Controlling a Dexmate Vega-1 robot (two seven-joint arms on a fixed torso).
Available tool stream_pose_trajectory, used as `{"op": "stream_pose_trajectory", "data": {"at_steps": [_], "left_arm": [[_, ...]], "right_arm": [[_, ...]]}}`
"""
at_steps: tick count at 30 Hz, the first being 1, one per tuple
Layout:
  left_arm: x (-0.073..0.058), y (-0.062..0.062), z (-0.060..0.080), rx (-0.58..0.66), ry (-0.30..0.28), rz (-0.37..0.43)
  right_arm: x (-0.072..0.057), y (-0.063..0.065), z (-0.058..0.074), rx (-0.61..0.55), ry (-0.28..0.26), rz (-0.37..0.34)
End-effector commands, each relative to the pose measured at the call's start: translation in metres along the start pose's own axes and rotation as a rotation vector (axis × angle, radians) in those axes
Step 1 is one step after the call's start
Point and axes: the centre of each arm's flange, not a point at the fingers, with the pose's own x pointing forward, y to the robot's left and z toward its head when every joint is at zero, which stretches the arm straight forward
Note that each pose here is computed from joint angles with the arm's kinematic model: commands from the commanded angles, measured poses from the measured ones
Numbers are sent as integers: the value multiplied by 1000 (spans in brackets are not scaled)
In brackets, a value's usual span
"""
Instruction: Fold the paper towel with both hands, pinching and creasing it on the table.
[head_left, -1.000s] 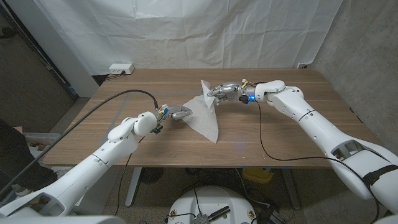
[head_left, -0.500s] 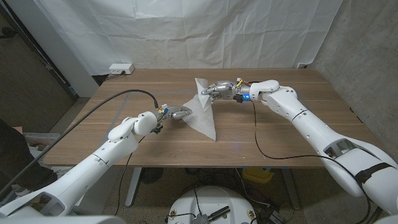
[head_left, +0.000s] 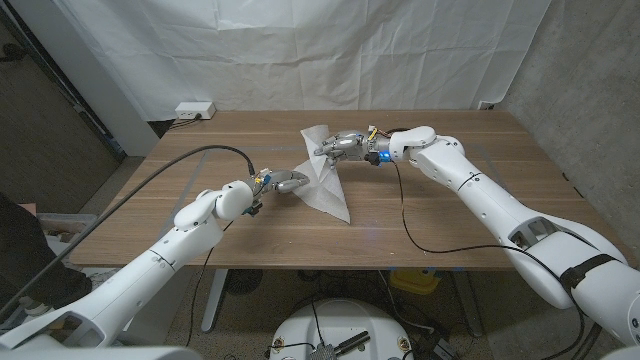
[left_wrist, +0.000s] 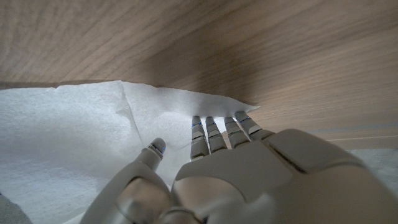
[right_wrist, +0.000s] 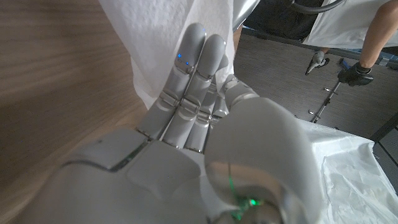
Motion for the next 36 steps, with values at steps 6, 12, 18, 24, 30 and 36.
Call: {"op": "stream_pose_trajectory", "data": {"at_steps": [6,12,18,24,30,36], "left_arm": [[-3,-3,2,-2,1,7],[-4,-2,2,-3,3,12],[-5,-2,1,-6,7,15],[-5,-2,1,-7,7,16],[-4,-1,3,-1,5,18],[-7,2,4,4,15,42]], "right_arm": [[16,3,-1,-26,64,-72],[22,4,-3,-38,81,-66],[22,5,-3,-71,122,-75],[24,10,-4,-74,128,-64],[25,11,-7,-85,145,-72],[25,11,-8,-111,160,-87]]}}
